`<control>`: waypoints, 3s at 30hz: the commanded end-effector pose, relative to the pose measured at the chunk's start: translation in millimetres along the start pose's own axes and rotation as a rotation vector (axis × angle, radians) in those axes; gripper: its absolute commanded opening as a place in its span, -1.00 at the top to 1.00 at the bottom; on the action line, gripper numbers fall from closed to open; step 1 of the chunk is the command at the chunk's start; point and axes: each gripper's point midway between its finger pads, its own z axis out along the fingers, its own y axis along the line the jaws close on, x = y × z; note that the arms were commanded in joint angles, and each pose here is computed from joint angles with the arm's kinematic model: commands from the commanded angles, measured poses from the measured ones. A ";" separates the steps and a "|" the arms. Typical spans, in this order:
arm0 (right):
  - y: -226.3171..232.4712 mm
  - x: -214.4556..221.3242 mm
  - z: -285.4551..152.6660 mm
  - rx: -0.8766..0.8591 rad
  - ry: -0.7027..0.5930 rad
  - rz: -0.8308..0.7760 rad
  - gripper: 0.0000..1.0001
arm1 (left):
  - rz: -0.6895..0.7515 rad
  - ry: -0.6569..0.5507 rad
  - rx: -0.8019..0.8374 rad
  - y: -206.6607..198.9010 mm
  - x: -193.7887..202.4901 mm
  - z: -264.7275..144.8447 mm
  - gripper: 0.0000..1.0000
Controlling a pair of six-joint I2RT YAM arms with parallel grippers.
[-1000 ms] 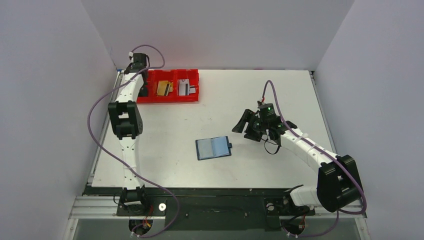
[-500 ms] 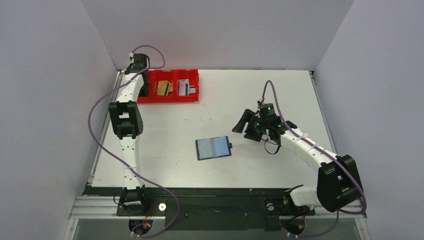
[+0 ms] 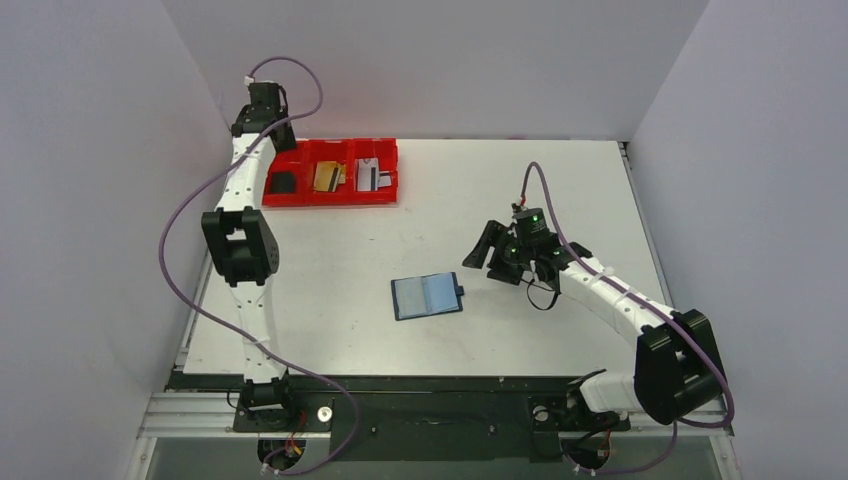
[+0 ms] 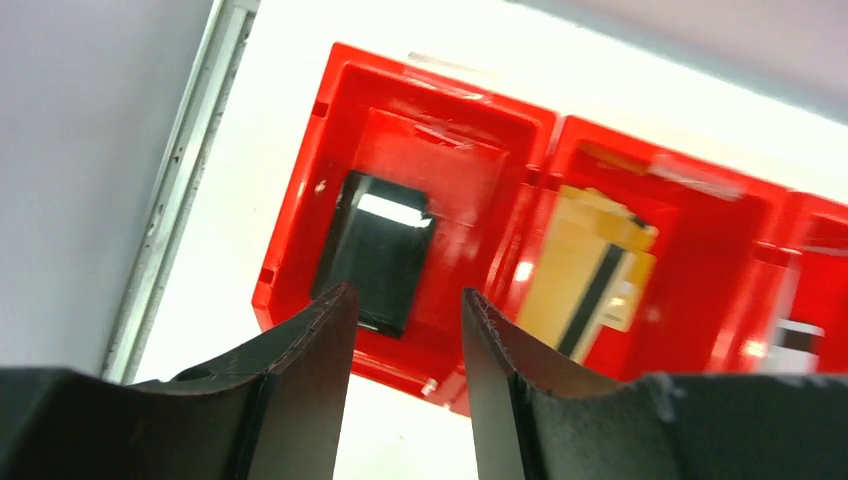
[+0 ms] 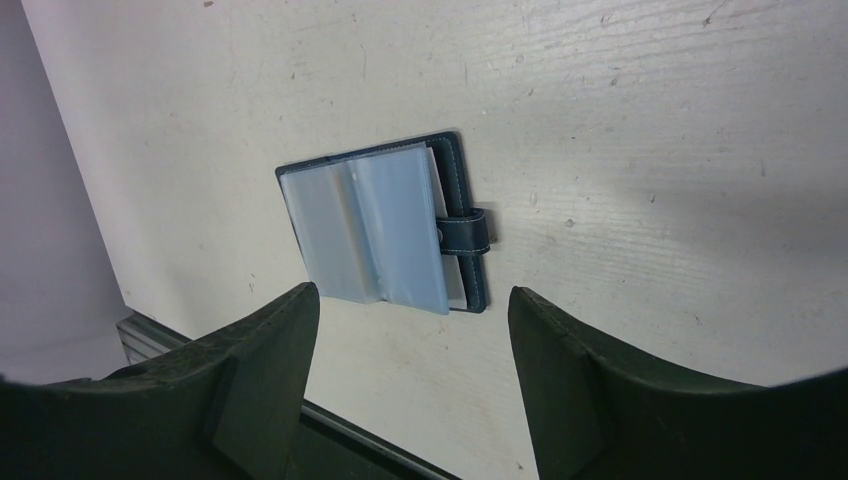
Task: Take the credit cards out of the card holder
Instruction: Place the credit card in the storage box, then remove the credit card from the card holder.
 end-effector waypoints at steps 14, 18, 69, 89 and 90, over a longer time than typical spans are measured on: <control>41.6 9.5 14.4 0.038 -0.065 -0.174 -0.29 | -0.083 0.018 0.343 -78.3 36.8 -183.0 0.19; 48.5 19.5 26.6 0.036 -0.042 -0.203 -0.27 | -0.047 0.082 0.416 -97.9 81.0 -212.3 0.19; 50.7 103.3 113.9 0.276 0.087 -0.480 0.38 | -0.185 0.437 0.691 -123.1 294.5 -259.0 0.19; 25.2 112.4 126.6 0.099 0.221 -0.258 1.00 | -0.160 0.517 0.740 -139.9 312.4 -260.9 0.20; 24.8 111.0 127.5 0.089 0.223 -0.247 1.00 | -0.158 0.518 0.742 -141.2 312.8 -261.2 0.20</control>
